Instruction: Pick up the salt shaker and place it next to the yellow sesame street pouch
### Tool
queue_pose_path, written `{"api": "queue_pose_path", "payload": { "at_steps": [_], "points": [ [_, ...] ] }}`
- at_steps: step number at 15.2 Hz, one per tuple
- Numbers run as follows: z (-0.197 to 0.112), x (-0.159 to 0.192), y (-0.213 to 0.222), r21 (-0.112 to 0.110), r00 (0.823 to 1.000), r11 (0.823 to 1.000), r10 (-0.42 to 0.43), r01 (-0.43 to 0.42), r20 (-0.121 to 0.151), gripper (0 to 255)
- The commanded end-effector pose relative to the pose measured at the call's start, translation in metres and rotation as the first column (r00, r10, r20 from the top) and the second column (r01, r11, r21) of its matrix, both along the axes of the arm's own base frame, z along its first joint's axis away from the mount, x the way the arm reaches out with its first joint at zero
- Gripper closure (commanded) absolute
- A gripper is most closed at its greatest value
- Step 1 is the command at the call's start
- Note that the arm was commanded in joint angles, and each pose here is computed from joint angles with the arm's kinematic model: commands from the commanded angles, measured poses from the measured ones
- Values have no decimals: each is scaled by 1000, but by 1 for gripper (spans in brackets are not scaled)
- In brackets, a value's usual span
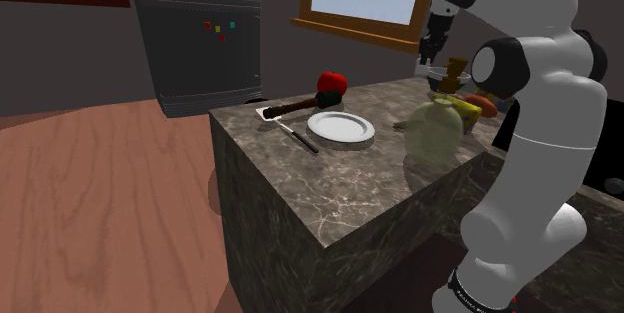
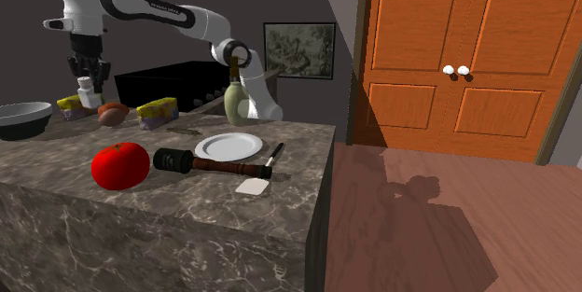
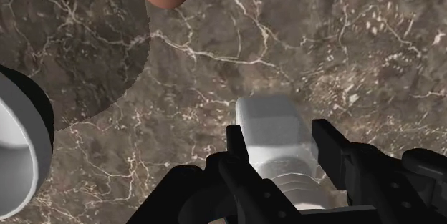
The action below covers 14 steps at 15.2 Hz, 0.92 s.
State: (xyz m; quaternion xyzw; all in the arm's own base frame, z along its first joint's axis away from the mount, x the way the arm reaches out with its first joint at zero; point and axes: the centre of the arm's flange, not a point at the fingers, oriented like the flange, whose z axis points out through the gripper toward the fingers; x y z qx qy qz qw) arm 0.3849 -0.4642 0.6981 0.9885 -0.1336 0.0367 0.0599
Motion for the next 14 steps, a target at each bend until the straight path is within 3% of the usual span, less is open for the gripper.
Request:
{"api": "queue_pose_path", "payload": {
  "at_steps": [1, 14],
  "points": [
    [-11, 0, 0, 0, 1000, 1000, 0, 0, 0, 255],
    [-80, 0, 0, 0, 1000, 1000, 0, 0, 0, 255]
  ]
}}
